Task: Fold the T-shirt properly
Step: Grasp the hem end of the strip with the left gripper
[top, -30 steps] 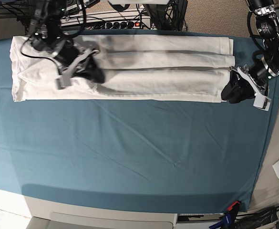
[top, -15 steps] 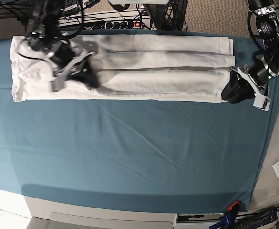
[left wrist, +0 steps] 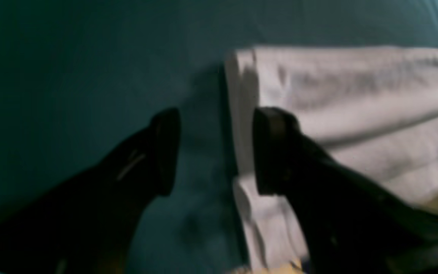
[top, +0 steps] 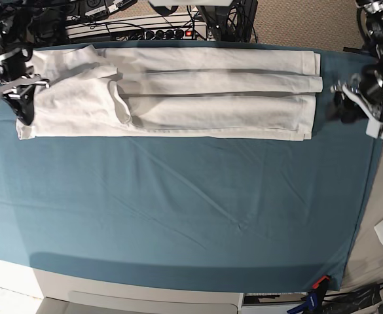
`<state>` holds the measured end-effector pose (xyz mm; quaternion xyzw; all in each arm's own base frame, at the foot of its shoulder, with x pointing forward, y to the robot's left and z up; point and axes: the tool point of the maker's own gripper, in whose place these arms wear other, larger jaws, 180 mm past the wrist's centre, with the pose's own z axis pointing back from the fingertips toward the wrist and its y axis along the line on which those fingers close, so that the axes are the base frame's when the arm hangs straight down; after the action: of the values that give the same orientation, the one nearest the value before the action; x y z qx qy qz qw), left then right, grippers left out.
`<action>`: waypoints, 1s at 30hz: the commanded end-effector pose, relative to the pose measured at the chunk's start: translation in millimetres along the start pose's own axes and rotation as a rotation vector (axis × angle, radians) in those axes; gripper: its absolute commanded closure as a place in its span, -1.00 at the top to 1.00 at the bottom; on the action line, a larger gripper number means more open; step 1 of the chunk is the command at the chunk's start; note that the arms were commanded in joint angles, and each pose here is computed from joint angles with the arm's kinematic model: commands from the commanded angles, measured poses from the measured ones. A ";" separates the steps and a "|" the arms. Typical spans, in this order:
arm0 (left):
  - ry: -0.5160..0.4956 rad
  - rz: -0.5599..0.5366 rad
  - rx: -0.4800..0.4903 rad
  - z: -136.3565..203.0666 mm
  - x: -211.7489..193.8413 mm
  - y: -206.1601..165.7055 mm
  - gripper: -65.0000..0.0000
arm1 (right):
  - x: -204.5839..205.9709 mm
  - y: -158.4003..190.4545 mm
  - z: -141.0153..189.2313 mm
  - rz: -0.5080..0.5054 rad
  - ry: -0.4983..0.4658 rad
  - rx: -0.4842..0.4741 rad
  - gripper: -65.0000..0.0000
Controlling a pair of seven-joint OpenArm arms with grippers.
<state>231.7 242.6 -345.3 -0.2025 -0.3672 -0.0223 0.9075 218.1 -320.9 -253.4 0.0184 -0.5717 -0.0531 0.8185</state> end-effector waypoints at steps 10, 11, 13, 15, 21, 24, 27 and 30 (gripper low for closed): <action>0.098 0.067 0.004 20.6 -39.0 6.0 -0.02 | 17.2 6.2 -0.3 0.019 -0.062 0.028 -1.00; 0.103 0.080 0.007 20.1 -41.8 8.4 -0.02 | 17.4 6.3 -0.3 0.019 -0.062 0.028 -1.00; 0.113 0.115 0.018 18.5 -47.5 14.6 -0.02 | 17.3 6.3 -0.3 0.019 -0.061 0.028 -1.00; 0.122 0.154 0.029 16.3 -53.7 21.7 -0.02 | 17.5 6.7 -0.5 0.019 -0.063 0.029 -1.00; 0.112 0.231 -0.008 9.0 -58.1 27.6 0.01 | 17.1 7.9 -1.2 0.019 -0.062 0.034 -1.00; 0.100 0.232 -0.026 7.9 -53.6 24.7 0.10 | 16.9 7.9 -1.2 0.018 -0.061 0.034 -1.00; 0.091 0.247 -0.050 8.0 -51.5 20.6 0.12 | 16.8 7.9 -1.2 0.019 -0.060 0.034 -1.00; 0.078 0.261 -0.077 7.9 -48.5 15.9 0.13 | 16.6 8.0 -1.2 0.018 -0.059 0.034 -1.00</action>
<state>189.0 251.9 -386.7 -0.2807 -0.2894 0.0787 0.9118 220.6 -316.1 -254.9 0.0251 -0.5707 -0.0484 0.8194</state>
